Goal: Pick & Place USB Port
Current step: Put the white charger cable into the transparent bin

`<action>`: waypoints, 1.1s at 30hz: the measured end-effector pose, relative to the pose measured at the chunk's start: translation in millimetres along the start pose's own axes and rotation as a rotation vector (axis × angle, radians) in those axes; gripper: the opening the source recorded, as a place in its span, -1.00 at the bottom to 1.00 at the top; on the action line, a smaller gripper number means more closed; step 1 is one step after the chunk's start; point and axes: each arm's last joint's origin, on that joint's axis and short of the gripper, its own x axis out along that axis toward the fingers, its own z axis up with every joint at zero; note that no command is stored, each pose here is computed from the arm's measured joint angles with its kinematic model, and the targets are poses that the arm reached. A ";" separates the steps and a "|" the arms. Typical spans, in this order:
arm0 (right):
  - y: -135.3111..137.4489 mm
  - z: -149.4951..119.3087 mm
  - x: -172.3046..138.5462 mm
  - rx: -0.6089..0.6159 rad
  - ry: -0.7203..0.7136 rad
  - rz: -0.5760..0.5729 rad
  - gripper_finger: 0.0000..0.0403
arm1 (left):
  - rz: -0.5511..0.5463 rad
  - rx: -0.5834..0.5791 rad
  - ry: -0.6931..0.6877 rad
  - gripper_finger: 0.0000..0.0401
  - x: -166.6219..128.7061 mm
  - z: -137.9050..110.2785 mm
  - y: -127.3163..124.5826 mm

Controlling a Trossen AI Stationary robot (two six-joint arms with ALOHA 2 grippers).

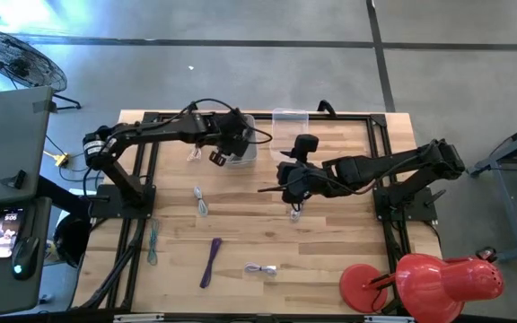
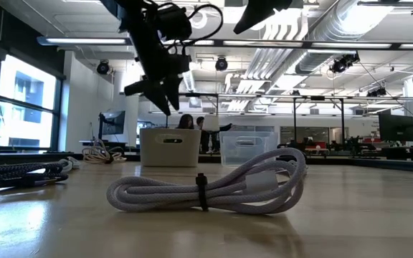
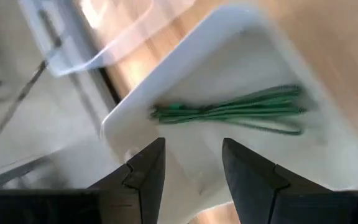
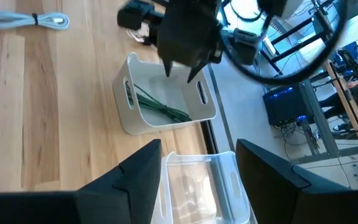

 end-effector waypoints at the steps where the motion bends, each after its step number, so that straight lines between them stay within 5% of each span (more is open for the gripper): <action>1: 0.1 -0.5 0.0 -0.004 0.004 0.001 -0.01 | -0.009 -0.005 -0.014 -0.23 -2.2 0.9 1.6; 9: 5.1 -17.3 1.2 -0.152 0.119 0.062 -0.01 | -0.083 0.000 0.052 -0.23 -12.6 -2.7 1.5; 18: 18.5 -27.9 -4.5 -0.174 0.166 0.582 -0.01 | -0.343 -0.012 0.166 -0.23 -21.1 -16.1 -19.8; 25: 23.5 -34.6 -5.3 -0.273 0.224 0.601 -0.01 | -0.504 -0.139 0.121 -0.23 -25.3 -17.1 -28.9; 33: 45.1 -39.5 17.2 -0.299 0.321 0.672 -0.01 | -0.560 -0.228 0.087 -0.23 -27.7 -11.2 -33.5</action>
